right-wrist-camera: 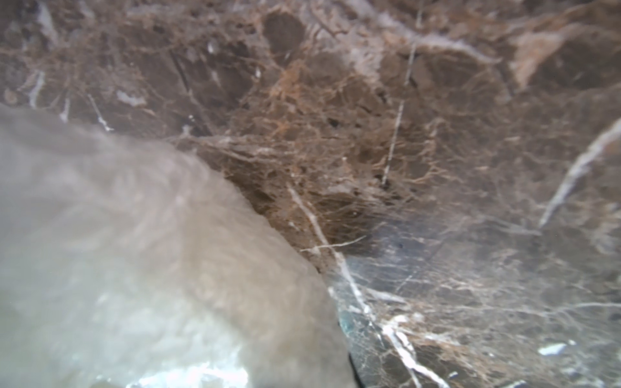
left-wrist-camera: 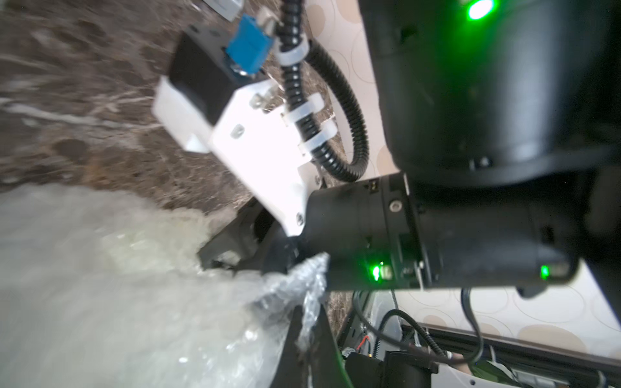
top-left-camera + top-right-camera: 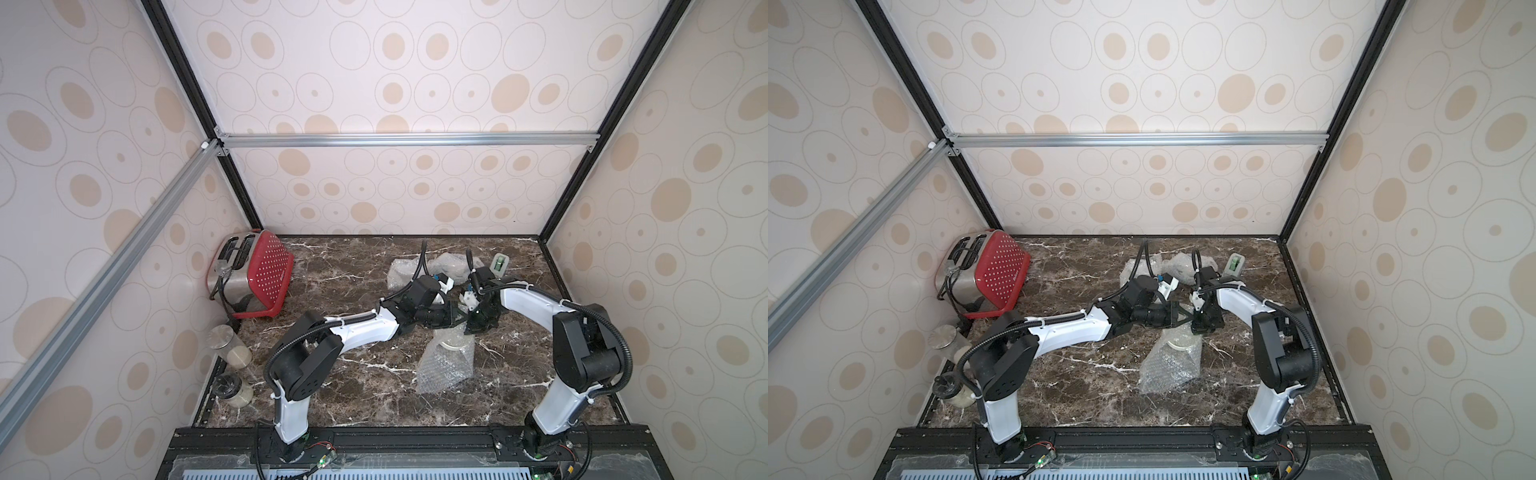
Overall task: Wrap bowls in bubble wrap
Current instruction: Wrap the bowl in bubble wrap.
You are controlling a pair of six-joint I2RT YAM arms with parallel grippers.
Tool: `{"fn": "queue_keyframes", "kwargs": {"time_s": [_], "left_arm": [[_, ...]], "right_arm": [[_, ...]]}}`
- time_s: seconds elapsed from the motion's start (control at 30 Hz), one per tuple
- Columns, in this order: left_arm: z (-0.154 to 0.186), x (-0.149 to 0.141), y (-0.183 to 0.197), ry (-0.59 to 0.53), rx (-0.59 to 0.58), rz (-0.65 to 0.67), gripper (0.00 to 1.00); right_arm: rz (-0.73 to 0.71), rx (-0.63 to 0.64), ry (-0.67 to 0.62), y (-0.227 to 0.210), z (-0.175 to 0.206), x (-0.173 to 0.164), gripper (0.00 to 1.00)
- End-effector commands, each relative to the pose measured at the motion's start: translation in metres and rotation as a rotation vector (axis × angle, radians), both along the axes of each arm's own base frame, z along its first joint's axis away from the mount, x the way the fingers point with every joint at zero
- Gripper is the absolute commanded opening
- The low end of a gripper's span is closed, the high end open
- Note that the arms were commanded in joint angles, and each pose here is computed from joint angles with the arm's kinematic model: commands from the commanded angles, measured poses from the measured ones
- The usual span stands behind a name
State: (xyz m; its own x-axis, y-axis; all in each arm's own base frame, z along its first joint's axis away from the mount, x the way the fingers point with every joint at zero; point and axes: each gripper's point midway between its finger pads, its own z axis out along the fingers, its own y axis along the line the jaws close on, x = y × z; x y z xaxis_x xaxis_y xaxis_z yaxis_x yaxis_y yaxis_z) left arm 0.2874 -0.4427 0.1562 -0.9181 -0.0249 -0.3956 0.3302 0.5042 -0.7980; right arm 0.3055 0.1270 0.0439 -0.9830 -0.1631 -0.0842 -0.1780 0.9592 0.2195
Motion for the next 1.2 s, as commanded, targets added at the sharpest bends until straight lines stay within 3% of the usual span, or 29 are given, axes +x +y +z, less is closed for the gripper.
{"fn": "queue_keyframes", "kwargs": {"time_s": [0.0, 0.3, 0.47, 0.67, 0.87, 0.93, 1.07, 1.17], "left_arm": [[-0.012, 0.008, 0.024, -0.023, 0.05, 0.097, 0.0], [-0.027, 0.004, -0.011, 0.034, 0.029, 0.008, 0.0], [-0.051, -0.008, -0.027, 0.092, 0.085, -0.037, 0.0], [-0.105, -0.027, -0.001, 0.177, 0.239, -0.041, 0.01], [-0.138, -0.043, 0.017, 0.241, 0.307, -0.049, 0.03], [-0.141, -0.042, 0.016, 0.242, 0.311, -0.05, 0.02], [-0.139, -0.038, 0.009, 0.235, 0.305, -0.06, 0.02], [-0.139, -0.035, 0.007, 0.236, 0.301, -0.064, 0.02]], "right_arm": [[-0.002, 0.063, -0.007, 0.01, 0.011, -0.001, 0.04], [-0.001, 0.085, -0.003, 0.013, 0.011, -0.002, 0.04], [0.002, 0.08, -0.01, 0.012, 0.013, -0.003, 0.04], [0.001, 0.084, -0.012, 0.012, 0.013, -0.002, 0.04], [-0.011, 0.111, -0.015, 0.017, 0.014, 0.001, 0.07], [-0.015, 0.121, -0.015, 0.019, 0.016, 0.001, 0.11], [-0.01, 0.137, -0.013, 0.021, 0.022, -0.003, 0.32], [-0.043, 0.168, -0.031, 0.011, 0.033, -0.001, 0.41]]}}
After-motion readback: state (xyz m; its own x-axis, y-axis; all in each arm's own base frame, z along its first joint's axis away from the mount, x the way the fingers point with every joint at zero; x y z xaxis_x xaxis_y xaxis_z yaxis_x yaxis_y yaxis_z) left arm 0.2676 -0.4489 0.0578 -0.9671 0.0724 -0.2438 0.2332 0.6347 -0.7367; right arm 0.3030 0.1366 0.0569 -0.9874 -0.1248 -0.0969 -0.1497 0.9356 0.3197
